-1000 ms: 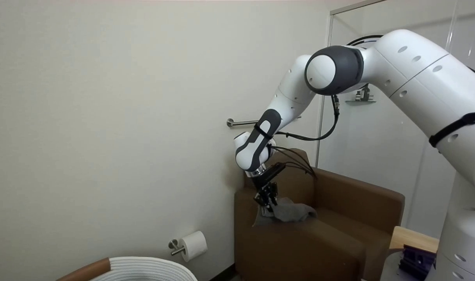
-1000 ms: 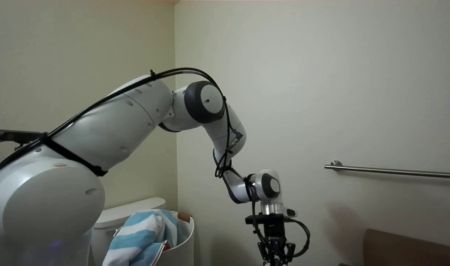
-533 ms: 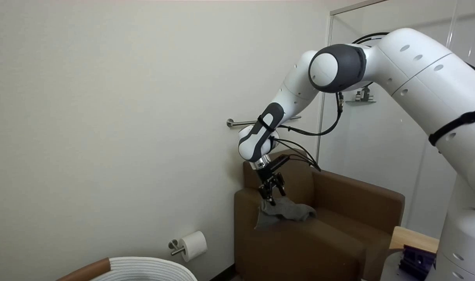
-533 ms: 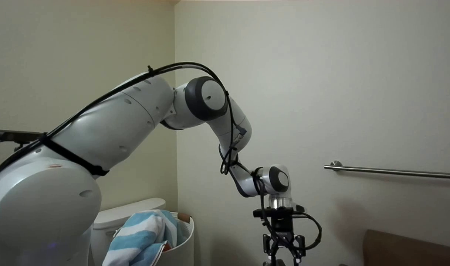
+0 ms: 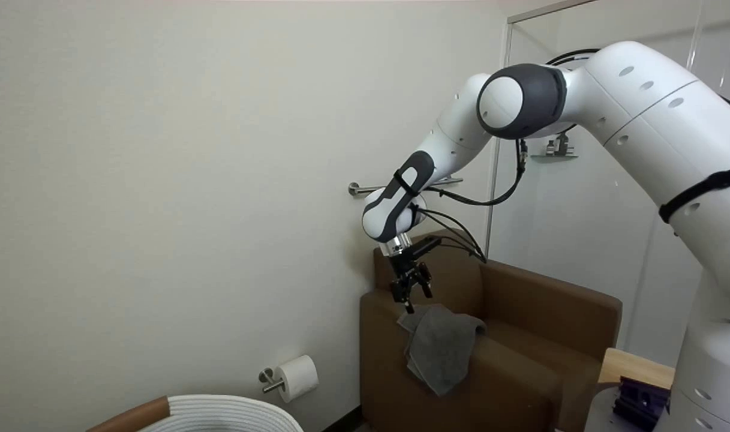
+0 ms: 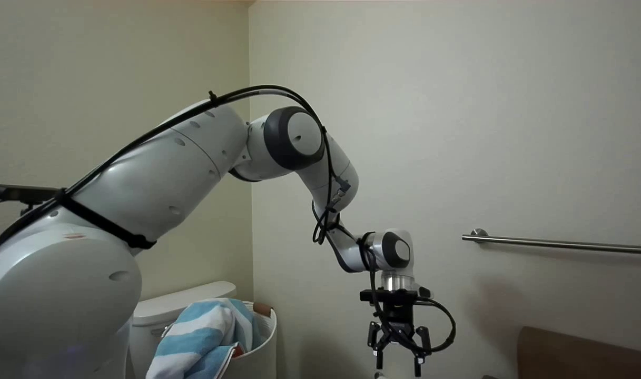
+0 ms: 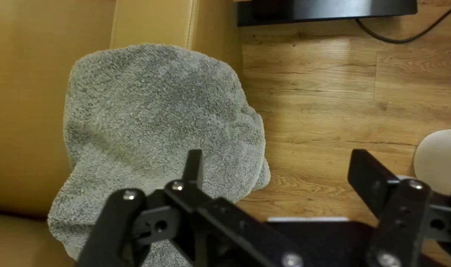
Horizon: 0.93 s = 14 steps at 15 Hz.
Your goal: Put the gray towel on the armrest of the chair
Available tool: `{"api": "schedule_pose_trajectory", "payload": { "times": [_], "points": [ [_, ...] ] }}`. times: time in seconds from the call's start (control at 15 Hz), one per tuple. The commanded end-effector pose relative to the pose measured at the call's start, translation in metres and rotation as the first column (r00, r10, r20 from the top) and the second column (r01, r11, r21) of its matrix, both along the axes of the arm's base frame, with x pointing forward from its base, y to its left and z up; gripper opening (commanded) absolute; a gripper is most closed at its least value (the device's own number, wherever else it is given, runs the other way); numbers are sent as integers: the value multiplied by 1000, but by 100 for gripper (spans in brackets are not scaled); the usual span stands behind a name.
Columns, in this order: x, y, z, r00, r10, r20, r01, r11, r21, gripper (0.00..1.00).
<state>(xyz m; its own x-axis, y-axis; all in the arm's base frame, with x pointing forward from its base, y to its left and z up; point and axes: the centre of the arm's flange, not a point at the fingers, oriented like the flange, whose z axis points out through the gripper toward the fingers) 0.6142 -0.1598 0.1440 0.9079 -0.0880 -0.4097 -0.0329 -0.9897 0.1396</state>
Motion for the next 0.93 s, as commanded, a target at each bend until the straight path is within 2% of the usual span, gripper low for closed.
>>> {"api": "schedule_pose_trajectory", "payload": {
  "times": [0.0,0.33,0.6,0.87],
  "points": [
    [-6,0,34,997,25,68,-32,994,102,100],
    [-5,19,67,992,76,104,-87,991,103,100],
    [-26,42,83,985,99,139,-110,991,72,100],
    [-51,52,96,956,90,279,-105,994,40,100]
  ]
}}
